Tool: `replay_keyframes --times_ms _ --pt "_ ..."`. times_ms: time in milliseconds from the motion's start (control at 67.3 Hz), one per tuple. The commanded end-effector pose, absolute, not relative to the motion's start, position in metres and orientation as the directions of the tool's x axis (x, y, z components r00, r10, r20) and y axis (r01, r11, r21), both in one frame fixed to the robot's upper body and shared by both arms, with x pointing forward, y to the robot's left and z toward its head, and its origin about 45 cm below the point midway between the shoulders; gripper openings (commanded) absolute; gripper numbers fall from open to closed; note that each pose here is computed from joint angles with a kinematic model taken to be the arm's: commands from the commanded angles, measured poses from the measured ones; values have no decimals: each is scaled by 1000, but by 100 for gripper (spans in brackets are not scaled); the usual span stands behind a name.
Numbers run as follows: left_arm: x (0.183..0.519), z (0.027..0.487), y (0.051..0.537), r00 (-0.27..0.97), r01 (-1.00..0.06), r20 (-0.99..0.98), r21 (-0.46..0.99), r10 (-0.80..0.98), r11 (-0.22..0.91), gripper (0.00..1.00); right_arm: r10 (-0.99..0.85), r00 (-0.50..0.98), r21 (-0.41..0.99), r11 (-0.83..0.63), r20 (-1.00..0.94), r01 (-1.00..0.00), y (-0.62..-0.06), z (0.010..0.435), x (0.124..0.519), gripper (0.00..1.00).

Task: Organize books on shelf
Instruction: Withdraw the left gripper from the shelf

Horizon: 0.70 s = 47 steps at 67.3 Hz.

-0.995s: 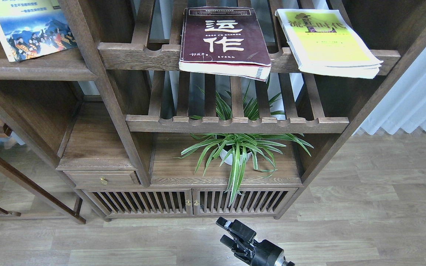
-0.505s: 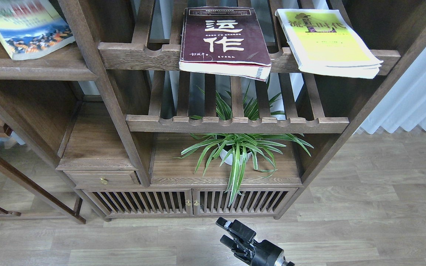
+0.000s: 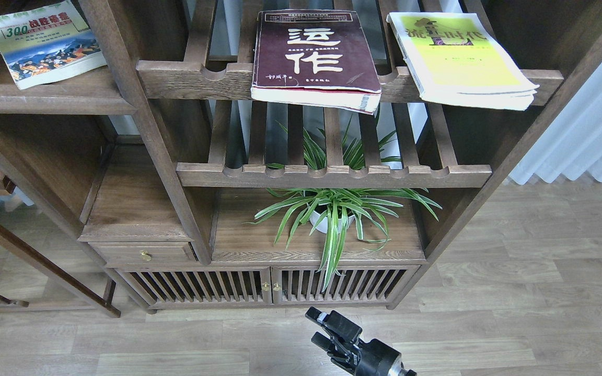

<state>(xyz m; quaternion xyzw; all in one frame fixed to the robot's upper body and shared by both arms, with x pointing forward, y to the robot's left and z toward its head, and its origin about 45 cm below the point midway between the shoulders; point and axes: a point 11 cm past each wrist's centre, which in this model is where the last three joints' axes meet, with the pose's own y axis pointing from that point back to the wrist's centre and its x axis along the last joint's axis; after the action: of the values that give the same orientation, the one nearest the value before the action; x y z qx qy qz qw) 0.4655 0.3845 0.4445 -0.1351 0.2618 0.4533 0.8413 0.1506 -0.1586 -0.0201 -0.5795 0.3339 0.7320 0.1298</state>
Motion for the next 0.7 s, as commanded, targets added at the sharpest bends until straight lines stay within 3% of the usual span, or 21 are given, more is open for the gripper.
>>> replay_keyframes --times_ms 0,193,683 --pt "456 452 390 462 -831 -538 15 705 557 99 -197 -294 338 -743 -935 -577 -159 -20 151 99" --pt "438 461 414 443 -848 -499 36 745 528 100 -201 -299 344 -742 -933 -575 -160 -22 150 99" --pt "401 431 442 375 -851 -472 166 798 498 100 -202 -303 348 -740 -931 -576 -160 -23 149 99"
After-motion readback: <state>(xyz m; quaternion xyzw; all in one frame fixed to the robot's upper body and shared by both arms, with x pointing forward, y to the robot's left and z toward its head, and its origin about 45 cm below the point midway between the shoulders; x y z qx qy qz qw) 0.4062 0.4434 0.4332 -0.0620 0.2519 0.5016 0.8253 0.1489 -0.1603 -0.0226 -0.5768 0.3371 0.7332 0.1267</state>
